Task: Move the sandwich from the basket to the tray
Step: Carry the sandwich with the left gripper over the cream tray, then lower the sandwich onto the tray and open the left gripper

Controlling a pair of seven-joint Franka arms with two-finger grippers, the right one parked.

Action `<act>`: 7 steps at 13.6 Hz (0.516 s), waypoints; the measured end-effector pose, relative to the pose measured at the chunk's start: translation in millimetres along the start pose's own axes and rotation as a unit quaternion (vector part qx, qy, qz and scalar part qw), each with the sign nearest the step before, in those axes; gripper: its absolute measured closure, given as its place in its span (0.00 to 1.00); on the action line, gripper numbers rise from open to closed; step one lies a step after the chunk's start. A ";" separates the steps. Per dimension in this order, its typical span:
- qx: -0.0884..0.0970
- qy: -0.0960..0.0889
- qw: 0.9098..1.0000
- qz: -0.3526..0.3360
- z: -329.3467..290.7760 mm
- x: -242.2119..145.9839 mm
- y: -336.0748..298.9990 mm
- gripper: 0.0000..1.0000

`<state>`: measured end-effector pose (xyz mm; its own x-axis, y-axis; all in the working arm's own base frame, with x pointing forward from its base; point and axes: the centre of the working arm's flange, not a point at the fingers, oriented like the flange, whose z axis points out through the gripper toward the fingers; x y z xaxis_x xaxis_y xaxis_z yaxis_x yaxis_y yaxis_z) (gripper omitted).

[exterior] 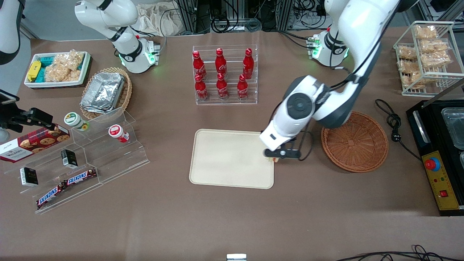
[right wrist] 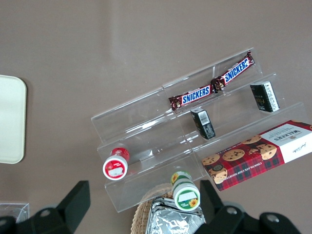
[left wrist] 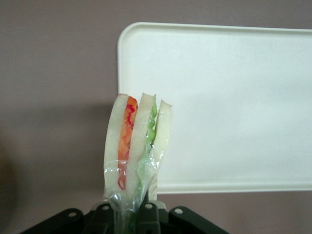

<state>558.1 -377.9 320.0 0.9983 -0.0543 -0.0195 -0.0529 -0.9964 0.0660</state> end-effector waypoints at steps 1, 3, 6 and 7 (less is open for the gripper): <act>-0.002 0.005 1.000 -0.002 11.9 2.4 5.8 0.84; -0.003 0.009 1.000 0.003 38.4 9.3 6.5 0.84; -0.007 0.009 1.000 0.003 74.2 16.3 4.5 0.84; -0.013 0.010 1.000 0.001 81.2 17.7 5.4 0.84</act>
<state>573.7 -389.5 239.1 0.9985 -0.0551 0.0015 -0.0550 -0.9942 0.0925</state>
